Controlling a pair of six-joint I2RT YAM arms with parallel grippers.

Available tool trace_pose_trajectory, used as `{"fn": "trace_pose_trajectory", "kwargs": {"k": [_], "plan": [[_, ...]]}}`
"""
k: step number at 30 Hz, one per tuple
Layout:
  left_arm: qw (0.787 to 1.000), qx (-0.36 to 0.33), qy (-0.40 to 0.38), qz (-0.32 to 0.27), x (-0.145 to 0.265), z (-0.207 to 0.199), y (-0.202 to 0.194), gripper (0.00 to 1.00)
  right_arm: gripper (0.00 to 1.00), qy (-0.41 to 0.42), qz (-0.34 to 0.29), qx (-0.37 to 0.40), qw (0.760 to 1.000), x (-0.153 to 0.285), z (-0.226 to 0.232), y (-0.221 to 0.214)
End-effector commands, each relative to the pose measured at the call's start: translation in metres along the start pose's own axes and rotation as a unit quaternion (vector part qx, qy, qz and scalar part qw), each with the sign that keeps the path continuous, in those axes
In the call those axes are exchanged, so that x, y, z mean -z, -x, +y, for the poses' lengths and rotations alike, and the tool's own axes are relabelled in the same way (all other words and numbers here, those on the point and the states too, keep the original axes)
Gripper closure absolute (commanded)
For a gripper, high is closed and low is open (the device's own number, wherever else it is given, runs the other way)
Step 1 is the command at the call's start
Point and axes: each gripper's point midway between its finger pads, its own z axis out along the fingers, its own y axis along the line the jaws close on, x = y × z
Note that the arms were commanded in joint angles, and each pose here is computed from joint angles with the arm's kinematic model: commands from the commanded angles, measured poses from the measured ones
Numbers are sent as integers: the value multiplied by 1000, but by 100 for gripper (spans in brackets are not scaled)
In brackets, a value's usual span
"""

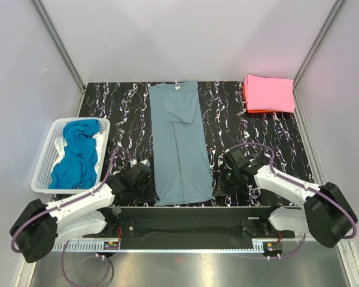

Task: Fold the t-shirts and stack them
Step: Fold the tshirt

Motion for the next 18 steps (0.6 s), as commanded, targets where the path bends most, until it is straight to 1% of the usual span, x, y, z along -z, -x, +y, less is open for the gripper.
{"fn": "trace_pose_trajectory", "kwargs": {"k": [1, 2, 5, 6, 8, 9, 12, 13, 14, 16, 17, 18], "plan": [[999, 2, -36, 8, 6, -21, 6, 100, 100, 5, -9, 17, 1000, 6, 14, 9], [999, 1, -36, 10, 5, -20, 8, 100, 100, -7, -4, 15, 1000, 4, 11, 10], [999, 4, -36, 13, 5, -23, 19, 100, 100, -19, -17, 24, 999, 8, 16, 20], [999, 6, -38, 12, 6, -25, 24, 100, 100, -14, -26, 33, 999, 12, 24, 28], [999, 8, -41, 4, 9, -26, 35, 100, 100, -31, -33, 40, 998, 16, 26, 36], [999, 9, -39, 1, 11, -30, 43, 100, 100, -24, -46, 55, 997, 23, 38, 46], [999, 7, -33, -10, 17, -34, 68, 100, 100, -44, -56, 66, 995, 25, 43, 64], [999, 9, -31, -18, 19, -32, 80, 100, 100, -35, -66, 82, 994, 30, 55, 76], [999, 10, -32, -19, 20, -33, 87, 100, 100, -44, -60, 82, 994, 24, 55, 82], [999, 16, -29, -28, 21, -32, 111, 100, 100, -32, -77, 102, 991, 27, 68, 105], [999, 19, -26, -31, 21, -31, 120, 100, 100, -51, -76, 102, 991, 19, 63, 114], [999, 21, -20, -32, 19, -34, 135, 100, 100, -47, -98, 116, 987, 27, 75, 135]]}}
